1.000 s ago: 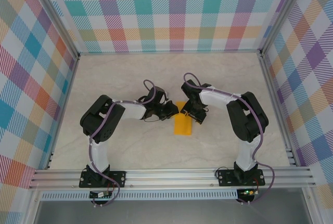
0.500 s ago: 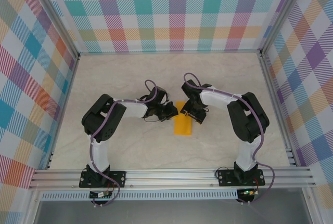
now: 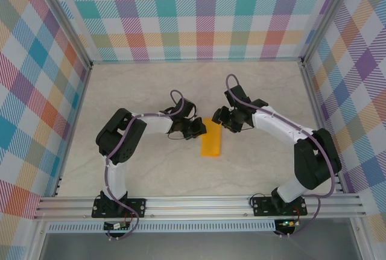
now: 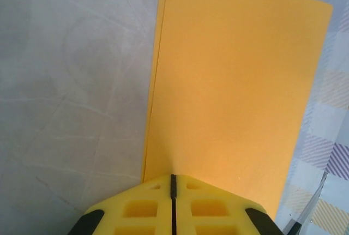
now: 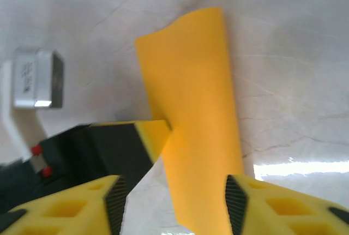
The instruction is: Fold a paper plane with a square sheet of paper (pick it up from the middle)
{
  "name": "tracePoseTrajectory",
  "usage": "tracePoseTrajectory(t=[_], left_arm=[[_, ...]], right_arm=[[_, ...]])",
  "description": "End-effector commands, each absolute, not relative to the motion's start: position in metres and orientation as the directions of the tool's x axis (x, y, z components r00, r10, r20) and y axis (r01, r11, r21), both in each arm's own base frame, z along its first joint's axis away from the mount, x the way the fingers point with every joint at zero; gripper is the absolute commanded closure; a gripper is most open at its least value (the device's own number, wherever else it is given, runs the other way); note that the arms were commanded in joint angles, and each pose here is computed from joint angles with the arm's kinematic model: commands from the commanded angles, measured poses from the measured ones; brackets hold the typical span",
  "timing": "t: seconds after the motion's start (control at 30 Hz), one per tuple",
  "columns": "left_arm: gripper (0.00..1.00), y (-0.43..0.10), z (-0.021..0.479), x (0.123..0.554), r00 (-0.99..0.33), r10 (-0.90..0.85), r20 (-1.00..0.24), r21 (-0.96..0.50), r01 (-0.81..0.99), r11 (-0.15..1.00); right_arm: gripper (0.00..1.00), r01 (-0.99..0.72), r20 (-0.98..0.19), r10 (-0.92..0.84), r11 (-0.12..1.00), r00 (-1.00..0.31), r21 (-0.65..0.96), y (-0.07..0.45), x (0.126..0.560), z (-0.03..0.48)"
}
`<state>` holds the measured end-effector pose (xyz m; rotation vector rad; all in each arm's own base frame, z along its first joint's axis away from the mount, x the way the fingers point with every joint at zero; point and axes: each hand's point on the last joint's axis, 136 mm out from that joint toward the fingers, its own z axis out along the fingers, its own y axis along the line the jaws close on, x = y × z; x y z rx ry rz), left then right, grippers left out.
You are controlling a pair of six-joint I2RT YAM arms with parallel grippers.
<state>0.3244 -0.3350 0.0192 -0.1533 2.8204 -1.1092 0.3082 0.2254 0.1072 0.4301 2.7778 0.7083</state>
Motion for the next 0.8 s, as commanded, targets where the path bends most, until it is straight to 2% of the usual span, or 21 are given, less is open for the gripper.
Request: tracePoseTrajectory(t=[0.0,0.1,0.23,0.77], left_arm=[[0.93,-0.305,-0.04,0.295,-0.989,-0.137,0.046,-0.517,-0.141,0.844],[0.94,-0.304,-0.043,0.294,-0.989,-0.141,0.053,-0.504,-0.148,0.851],[0.94,-0.302,-0.045,0.293,-0.988,-0.145,0.057,-0.491,-0.155,0.857],[0.95,-0.303,-0.048,0.287,-0.984,-0.156,0.091,-0.492,-0.181,0.852]], right_arm=[[0.59,0.107,-0.137,0.23,0.802,-0.964,0.587,0.25,0.304,0.105],[0.73,0.11,-0.096,0.211,0.785,-0.973,0.61,0.259,0.303,0.092],[0.81,0.135,-0.04,0.204,0.77,-0.978,0.623,0.264,0.303,0.074],[0.82,0.195,0.038,0.206,0.829,-0.978,0.524,0.227,0.287,0.019]])
